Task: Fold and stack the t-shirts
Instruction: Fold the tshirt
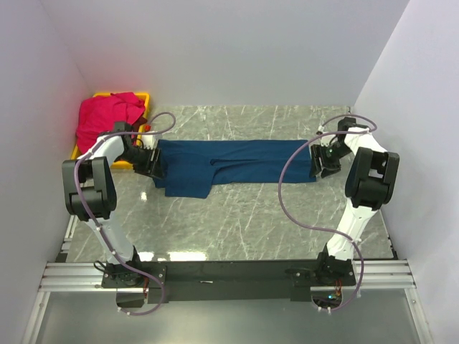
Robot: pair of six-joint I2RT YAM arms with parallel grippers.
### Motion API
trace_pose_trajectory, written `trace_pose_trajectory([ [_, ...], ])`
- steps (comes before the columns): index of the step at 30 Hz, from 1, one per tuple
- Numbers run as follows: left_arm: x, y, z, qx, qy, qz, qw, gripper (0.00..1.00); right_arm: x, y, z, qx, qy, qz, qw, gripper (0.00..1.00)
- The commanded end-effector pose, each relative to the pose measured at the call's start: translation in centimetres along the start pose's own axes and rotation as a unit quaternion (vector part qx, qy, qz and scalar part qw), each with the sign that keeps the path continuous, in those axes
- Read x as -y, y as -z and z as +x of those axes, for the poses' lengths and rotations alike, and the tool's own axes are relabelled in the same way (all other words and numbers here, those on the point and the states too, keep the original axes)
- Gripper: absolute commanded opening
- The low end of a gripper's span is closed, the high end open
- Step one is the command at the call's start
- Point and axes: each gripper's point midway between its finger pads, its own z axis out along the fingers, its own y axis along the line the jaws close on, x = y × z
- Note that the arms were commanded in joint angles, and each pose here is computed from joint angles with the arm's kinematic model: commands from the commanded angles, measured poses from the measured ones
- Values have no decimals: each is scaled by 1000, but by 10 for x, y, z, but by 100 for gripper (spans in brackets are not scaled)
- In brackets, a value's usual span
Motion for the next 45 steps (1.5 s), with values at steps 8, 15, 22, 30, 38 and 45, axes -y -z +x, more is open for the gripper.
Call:
trace_pose_trajectory([
  [8, 8, -5, -11, 13, 5, 33, 999, 51, -9, -5, -9, 7, -21, -38, 999, 61],
  [15, 10, -8, -15, 14, 6, 43, 999, 37, -12, -8, -7, -4, -27, -51, 998, 49],
  [22, 18, 3, -14, 17, -4, 45, 999, 6, -9, 4, -8, 3, -14, -35, 999, 9],
  [30, 12, 21, 5, 1, -9, 7, 1000, 1, 10, 14, 5, -10, -2, 7, 1000, 0],
  [38, -4, 12, 49, -50, 15, -21, 998, 1, 31, 4, 27, -37, 15, 50, 998, 0],
  [45, -8, -4, 61, -57, 38, -16, 998, 14, 26, -6, 38, -52, 12, 30, 998, 18],
])
